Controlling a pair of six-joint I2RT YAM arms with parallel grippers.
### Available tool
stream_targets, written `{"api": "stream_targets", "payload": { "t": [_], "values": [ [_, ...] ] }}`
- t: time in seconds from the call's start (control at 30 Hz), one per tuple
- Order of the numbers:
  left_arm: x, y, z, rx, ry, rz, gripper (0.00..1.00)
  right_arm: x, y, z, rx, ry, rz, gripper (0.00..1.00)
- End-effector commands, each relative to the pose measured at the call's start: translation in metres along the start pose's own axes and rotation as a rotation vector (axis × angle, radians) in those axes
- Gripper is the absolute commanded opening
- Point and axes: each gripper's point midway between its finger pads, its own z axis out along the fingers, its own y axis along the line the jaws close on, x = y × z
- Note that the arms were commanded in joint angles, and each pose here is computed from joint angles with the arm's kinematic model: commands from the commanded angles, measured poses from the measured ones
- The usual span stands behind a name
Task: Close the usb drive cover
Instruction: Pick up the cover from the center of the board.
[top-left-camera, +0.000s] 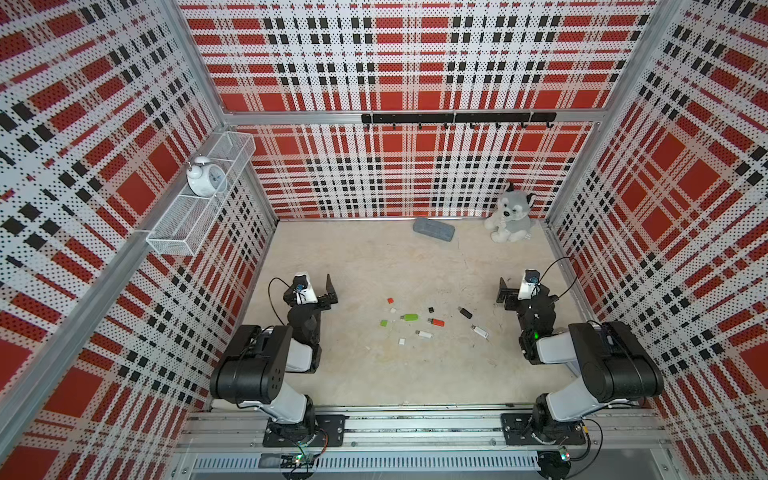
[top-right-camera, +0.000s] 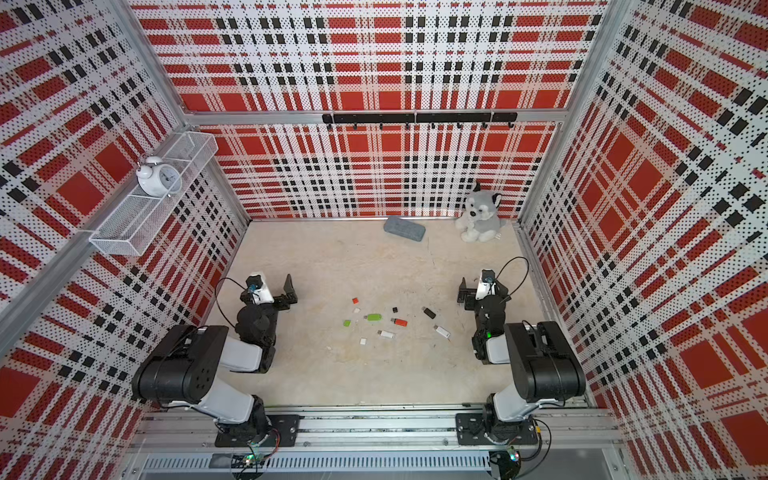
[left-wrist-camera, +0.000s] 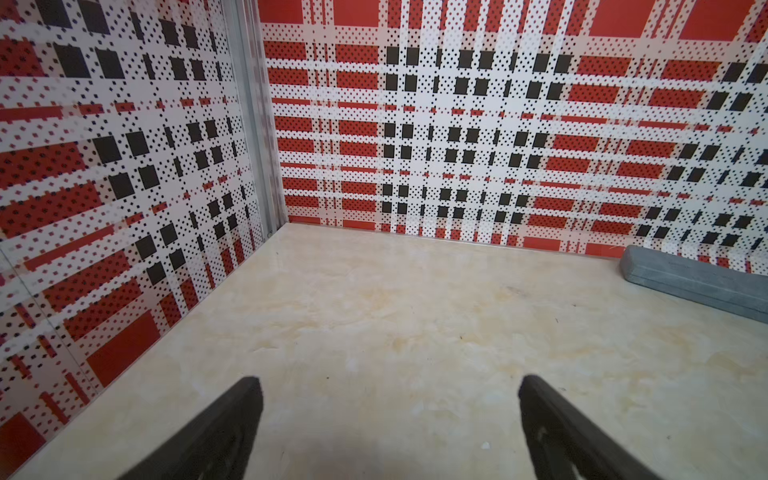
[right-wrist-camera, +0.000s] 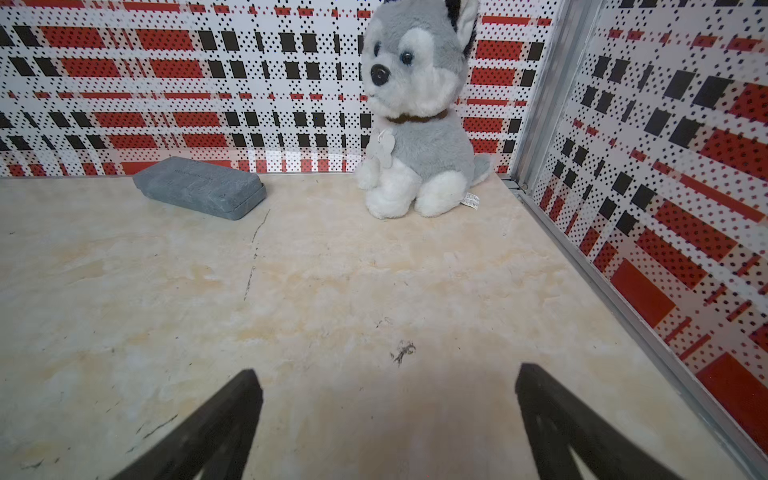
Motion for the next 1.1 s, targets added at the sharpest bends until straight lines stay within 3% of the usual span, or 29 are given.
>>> {"api": "stream_targets", "payload": {
  "t": [0.0,0.33,0.6,0.83,0.93,1.07],
  "values": [
    [-0.008,0.003,0.004,-0.01,-0.032,-0.01,0.98,-0.01,-0.004,0.005,0.016,-0.034,0.004,1.0],
    [-0.009,0.003,0.004,-0.011,-0.033,-0.009,0.98,-0.01,-0.002,0.005,0.002,-0.033,0.001,1.0],
    [-0.011,0.005,0.002,-0.02,-0.04,-0.017,0.98,-0.016,0.032,0.002,-0.197,-0.024,-0.076,1.0],
    [-0.048,0.015,-0.015,-0.067,-0.105,-0.048,0.98,-0.036,0.065,0.013,-0.376,0.19,-0.061,0.96],
    [-0.075,0.028,-0.015,-0.119,-0.134,-0.236,0.98,-0.051,0.086,0.007,-0.478,0.195,-0.079,0.94],
    [-0.088,0.008,0.007,0.044,-0.033,-0.403,0.98,-0.057,0.121,0.0,-0.625,0.243,-0.169,0.87]
  ]
}}
